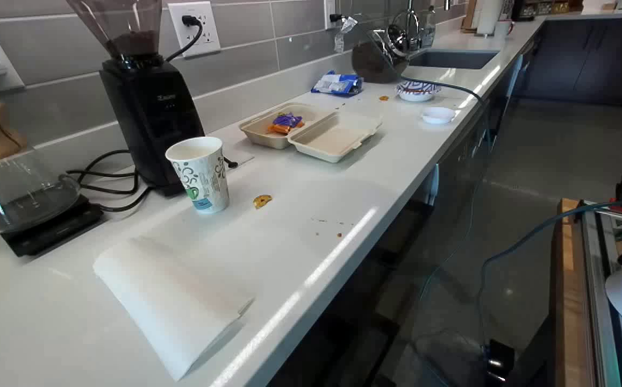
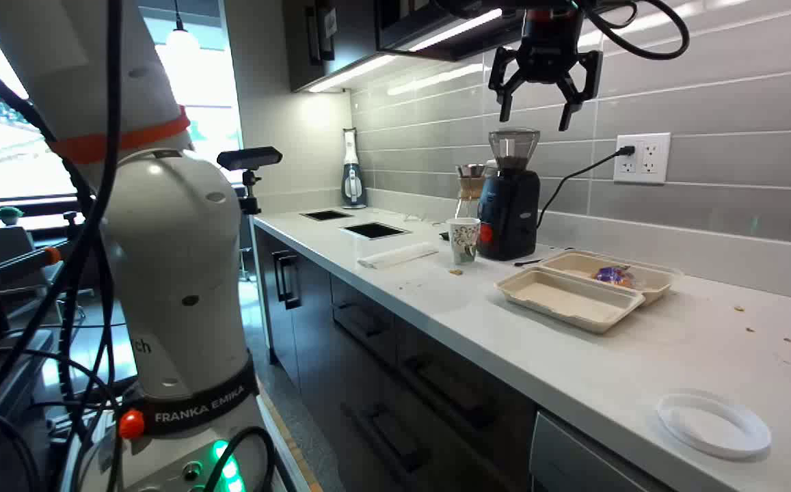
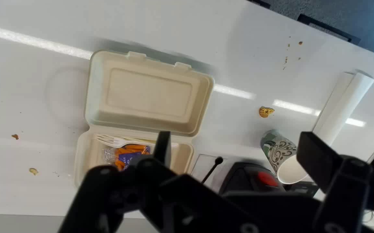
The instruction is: Close the food pack.
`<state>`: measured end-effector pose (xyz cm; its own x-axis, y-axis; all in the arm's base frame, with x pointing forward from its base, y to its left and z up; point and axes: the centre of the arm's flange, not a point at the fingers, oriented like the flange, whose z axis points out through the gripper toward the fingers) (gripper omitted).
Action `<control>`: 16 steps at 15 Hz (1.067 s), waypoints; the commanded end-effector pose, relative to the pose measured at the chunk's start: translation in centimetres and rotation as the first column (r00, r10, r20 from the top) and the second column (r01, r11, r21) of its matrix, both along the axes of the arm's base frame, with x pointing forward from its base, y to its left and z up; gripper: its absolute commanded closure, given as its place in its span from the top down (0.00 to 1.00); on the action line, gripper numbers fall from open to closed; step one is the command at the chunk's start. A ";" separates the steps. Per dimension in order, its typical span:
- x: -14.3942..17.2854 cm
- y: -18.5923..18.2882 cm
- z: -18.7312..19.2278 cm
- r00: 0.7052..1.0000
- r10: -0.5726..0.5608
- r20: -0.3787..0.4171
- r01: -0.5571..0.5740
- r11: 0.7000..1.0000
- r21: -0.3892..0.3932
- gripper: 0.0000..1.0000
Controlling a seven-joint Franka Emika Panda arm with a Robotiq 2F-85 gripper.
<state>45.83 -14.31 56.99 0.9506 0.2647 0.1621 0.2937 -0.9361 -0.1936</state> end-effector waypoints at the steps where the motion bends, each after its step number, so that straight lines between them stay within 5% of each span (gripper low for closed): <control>1: 0.0 0.0 0.0 1.000 0.000 0.000 0.000 1.000 0.000 1.00; 8: 0.2 0.3 -1.4 0.997 -0.074 -0.013 0.073 0.996 -0.050 1.00; 13: 0.0 2.0 -7.1 0.948 -0.284 0.143 0.309 0.930 -0.198 1.00; 16: -0.4 3.1 -12.1 0.894 -0.419 0.156 0.441 0.885 -0.150 1.00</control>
